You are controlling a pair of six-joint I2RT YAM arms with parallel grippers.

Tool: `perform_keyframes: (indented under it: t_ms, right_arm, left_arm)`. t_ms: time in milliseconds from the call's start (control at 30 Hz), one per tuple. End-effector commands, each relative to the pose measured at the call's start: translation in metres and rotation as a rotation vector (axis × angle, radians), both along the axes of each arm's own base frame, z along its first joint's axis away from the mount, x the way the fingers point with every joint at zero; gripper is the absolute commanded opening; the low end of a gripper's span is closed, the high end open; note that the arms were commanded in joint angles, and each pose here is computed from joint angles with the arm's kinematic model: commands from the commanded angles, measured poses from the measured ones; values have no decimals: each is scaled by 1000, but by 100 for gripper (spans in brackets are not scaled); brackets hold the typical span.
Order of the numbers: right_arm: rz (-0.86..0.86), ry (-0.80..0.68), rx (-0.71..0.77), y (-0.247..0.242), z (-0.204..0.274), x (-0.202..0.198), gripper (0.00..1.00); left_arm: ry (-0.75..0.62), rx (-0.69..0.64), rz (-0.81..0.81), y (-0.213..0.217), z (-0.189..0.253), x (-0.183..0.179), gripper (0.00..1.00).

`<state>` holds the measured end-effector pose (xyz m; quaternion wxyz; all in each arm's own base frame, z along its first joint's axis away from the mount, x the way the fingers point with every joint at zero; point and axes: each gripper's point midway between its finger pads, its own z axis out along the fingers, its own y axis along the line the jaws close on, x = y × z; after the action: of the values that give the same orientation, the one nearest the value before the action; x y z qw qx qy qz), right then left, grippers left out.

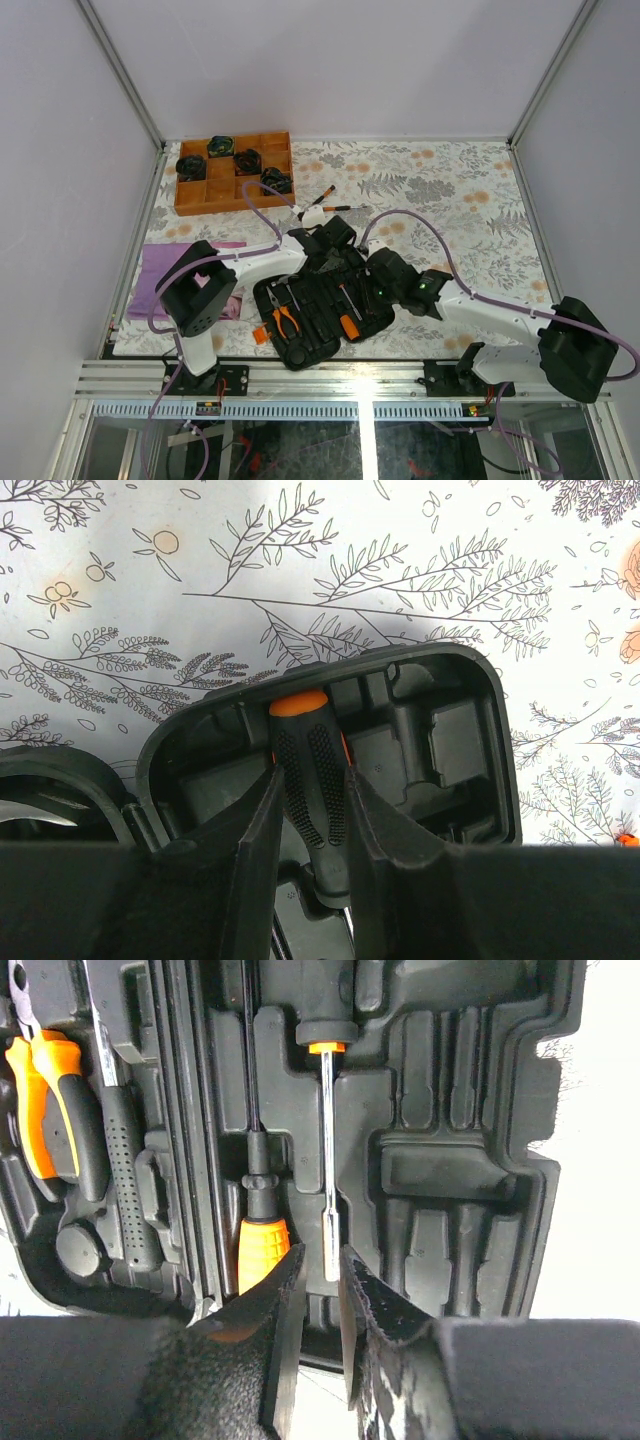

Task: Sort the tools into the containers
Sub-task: Adjust the screwdriver in the storage box.

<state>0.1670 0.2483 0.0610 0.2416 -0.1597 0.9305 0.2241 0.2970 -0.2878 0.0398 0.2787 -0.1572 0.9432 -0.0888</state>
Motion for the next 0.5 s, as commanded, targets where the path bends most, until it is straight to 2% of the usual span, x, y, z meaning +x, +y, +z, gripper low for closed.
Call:
perform_keyframes:
  t_ms: [0,467]
  right_arm:
    - [16,-6,23,10,4,5,25]
    - [37,39,-39,9,-25,3,22]
  left_arm:
    - [25,49,5,8,-17,-6,20]
    - [34,43,2,7,-21,-7,18]
